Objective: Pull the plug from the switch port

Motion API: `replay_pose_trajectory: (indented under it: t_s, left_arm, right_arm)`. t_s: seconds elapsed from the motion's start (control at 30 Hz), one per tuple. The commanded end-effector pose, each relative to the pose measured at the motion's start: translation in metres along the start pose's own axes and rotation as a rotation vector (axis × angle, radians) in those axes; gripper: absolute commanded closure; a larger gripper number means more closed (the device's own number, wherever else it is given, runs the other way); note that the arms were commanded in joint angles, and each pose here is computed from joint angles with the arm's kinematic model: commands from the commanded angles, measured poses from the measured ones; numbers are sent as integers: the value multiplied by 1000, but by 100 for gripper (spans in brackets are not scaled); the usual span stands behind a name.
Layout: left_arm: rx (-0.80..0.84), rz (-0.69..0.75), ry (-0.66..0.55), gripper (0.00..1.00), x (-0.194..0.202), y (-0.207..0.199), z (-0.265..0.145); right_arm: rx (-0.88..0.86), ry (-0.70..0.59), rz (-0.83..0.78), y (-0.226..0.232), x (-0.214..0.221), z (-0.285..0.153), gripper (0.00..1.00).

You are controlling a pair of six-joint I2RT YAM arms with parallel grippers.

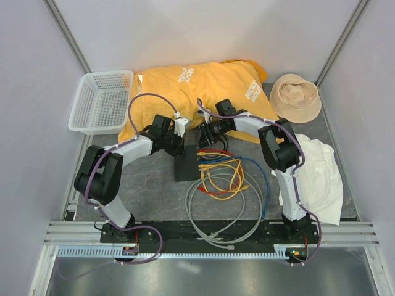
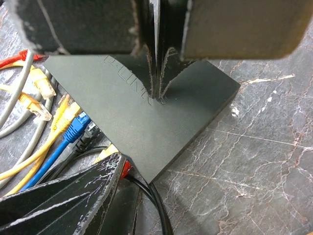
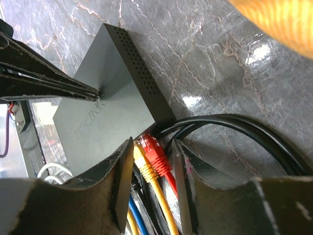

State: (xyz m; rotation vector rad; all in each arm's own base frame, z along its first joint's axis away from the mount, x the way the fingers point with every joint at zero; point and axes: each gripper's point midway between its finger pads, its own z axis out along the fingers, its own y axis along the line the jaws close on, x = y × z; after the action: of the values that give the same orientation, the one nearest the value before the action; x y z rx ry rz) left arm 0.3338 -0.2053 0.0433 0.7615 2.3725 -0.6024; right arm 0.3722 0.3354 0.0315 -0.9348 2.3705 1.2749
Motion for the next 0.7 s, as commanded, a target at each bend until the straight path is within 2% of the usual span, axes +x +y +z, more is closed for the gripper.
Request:
replay_pose_trajectory:
  t_s: [0.0, 0.4, 0.67]
  left_arm:
    - [-23, -37, 58, 98, 14, 4, 3]
    - [-25, -36, 59, 98, 14, 4, 3]
    - [-28, -30, 59, 98, 14, 4, 3]
  right_arm:
    - [-14, 19, -33, -1, 1, 4, 53]
    - [6, 123, -25, -18, 34, 10, 54]
    - [61, 107, -4, -22, 24, 9, 56]
